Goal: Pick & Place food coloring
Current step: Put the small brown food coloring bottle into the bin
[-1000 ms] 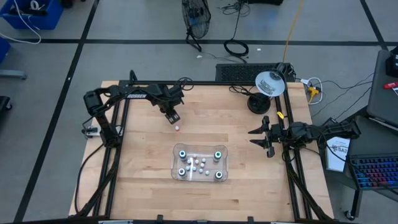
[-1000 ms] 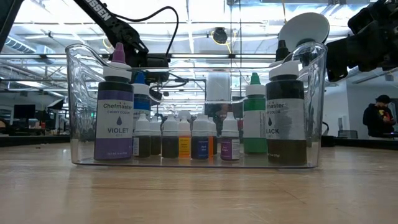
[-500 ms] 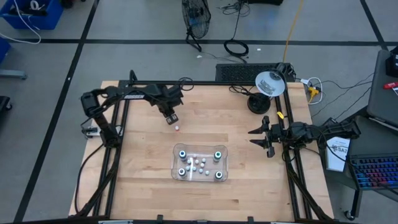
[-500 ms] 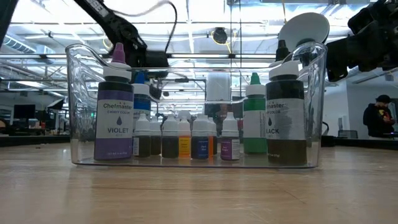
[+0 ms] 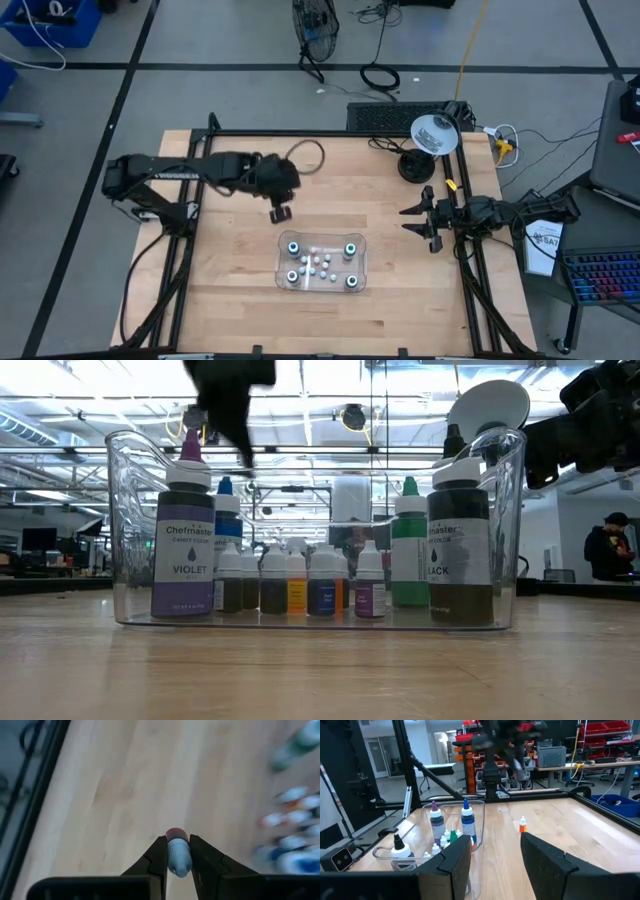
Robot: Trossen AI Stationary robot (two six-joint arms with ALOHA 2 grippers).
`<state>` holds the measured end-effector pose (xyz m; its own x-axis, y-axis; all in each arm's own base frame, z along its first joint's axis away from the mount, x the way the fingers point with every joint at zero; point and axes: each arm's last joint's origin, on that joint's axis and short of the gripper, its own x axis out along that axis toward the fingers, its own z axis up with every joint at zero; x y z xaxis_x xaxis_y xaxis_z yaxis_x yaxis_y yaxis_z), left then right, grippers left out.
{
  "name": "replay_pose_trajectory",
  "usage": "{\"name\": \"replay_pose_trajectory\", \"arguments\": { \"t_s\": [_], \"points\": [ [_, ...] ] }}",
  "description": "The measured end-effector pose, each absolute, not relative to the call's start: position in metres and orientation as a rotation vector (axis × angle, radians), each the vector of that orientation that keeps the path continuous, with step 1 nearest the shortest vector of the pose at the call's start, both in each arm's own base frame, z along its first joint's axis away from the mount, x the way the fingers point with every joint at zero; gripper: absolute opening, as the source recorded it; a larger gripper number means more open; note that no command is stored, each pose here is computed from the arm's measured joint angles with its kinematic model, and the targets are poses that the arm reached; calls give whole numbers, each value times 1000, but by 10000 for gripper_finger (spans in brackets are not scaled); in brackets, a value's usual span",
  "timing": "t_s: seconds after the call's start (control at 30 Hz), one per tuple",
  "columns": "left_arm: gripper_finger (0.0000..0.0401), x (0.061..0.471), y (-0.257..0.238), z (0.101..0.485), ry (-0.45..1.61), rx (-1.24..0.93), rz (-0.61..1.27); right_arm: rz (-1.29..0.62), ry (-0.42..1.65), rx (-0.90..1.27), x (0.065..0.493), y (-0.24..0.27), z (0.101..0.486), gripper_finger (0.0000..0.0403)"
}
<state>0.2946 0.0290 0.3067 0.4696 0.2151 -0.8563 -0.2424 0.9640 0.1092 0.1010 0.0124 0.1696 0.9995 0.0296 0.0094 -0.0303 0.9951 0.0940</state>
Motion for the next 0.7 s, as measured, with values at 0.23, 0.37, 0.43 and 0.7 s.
{"name": "replay_pose_trajectory", "arguments": {
  "t_s": [0.23,0.37,0.43,0.7],
  "points": [
    [60,344,-45,320,1002,145,94,30,-10,95,101,12,170,162],
    [60,369,-81,293,1106,334,-70,30,-11,95,101,12,170,160],
    [60,379,-89,274,1173,367,-127,30,-11,95,101,12,170,160],
    [60,409,-82,216,1286,351,-170,30,-10,95,101,12,170,161]
  ]
}}
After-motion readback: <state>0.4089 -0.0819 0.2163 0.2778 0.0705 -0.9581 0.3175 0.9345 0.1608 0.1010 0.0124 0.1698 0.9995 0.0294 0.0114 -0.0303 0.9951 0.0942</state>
